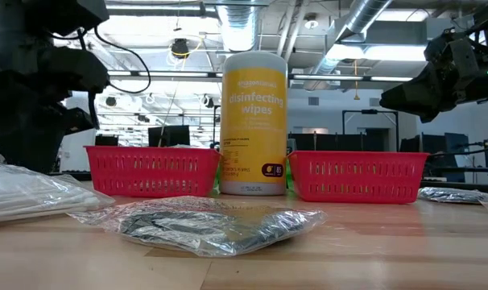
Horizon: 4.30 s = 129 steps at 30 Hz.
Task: Pick & Place Travel size toiletries
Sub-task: Put the left nail cutter into the left red basket
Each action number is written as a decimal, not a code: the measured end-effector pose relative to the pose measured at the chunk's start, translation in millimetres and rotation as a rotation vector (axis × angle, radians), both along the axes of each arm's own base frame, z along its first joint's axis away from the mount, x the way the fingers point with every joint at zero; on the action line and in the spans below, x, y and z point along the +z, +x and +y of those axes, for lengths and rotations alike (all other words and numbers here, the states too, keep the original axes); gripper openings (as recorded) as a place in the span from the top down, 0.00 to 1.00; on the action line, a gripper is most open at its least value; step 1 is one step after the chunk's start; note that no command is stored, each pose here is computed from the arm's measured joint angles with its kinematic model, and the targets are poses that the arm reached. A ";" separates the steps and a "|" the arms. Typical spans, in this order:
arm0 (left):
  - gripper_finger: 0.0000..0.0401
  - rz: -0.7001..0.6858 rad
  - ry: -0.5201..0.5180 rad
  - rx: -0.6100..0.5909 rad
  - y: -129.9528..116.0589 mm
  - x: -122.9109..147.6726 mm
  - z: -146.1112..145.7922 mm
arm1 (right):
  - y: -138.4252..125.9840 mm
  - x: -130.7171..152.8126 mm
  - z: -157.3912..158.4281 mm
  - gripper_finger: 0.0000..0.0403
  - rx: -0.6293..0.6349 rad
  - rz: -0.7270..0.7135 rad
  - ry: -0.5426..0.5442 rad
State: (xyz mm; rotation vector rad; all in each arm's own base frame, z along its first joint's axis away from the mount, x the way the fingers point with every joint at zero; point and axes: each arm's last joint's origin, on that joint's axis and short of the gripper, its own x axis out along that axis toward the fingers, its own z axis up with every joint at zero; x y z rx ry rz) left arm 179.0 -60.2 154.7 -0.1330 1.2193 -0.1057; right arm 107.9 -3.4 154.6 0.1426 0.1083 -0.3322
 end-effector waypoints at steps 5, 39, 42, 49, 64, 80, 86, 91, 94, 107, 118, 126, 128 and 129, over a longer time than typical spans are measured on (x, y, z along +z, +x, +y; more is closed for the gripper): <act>0.64 0.006 0.048 -0.009 1.4 -3.7 0.7 | 0.0 0.1 0.0 0.73 0.000 0.000 0.000; 0.64 0.117 0.150 -0.040 5.4 -25.7 -2.6 | 0.0 0.1 0.0 0.73 0.000 0.000 0.000; 0.64 0.138 0.165 -0.039 5.6 -29.0 -2.4 | 0.0 0.0 0.0 0.73 0.000 0.000 0.000; 0.76 0.139 0.178 -0.032 5.3 -29.8 -1.9 | 0.0 0.1 0.0 0.73 0.000 0.000 0.000; 0.91 0.083 0.147 0.061 -1.6 -16.1 1.2 | 0.0 0.1 0.0 0.73 0.000 0.000 -0.001; 0.90 -0.096 0.053 0.279 -18.8 22.5 9.1 | 0.0 0.0 0.0 0.73 0.000 0.001 -0.003; 0.89 -0.201 0.019 0.359 -21.7 34.7 11.6 | 0.0 0.0 0.0 0.73 0.000 0.000 0.000; 0.89 -0.371 -0.003 0.378 -14.2 47.2 10.8 | 0.0 0.1 0.0 0.73 0.000 0.000 0.000; 0.89 -0.474 0.020 0.360 -7.8 53.6 10.0 | 0.0 0.1 0.0 0.73 0.000 0.000 0.000; 0.89 -0.687 0.193 0.343 22.4 56.4 7.6 | 0.0 0.1 0.0 0.73 0.000 0.000 0.000; 0.89 -0.601 0.263 0.401 48.0 26.2 16.9 | 0.0 0.1 0.0 0.73 0.000 0.000 0.000; 0.88 -0.594 0.269 0.408 53.9 19.0 17.4 | 0.0 0.0 -0.1 0.73 0.000 0.001 -0.003; 0.88 -0.595 0.268 0.408 54.0 19.1 17.4 | 0.0 0.1 -0.1 0.73 -0.001 0.001 -0.003; 0.88 -0.596 0.268 0.409 54.1 19.2 17.4 | 0.0 0.0 -0.1 0.73 -0.001 0.001 -0.003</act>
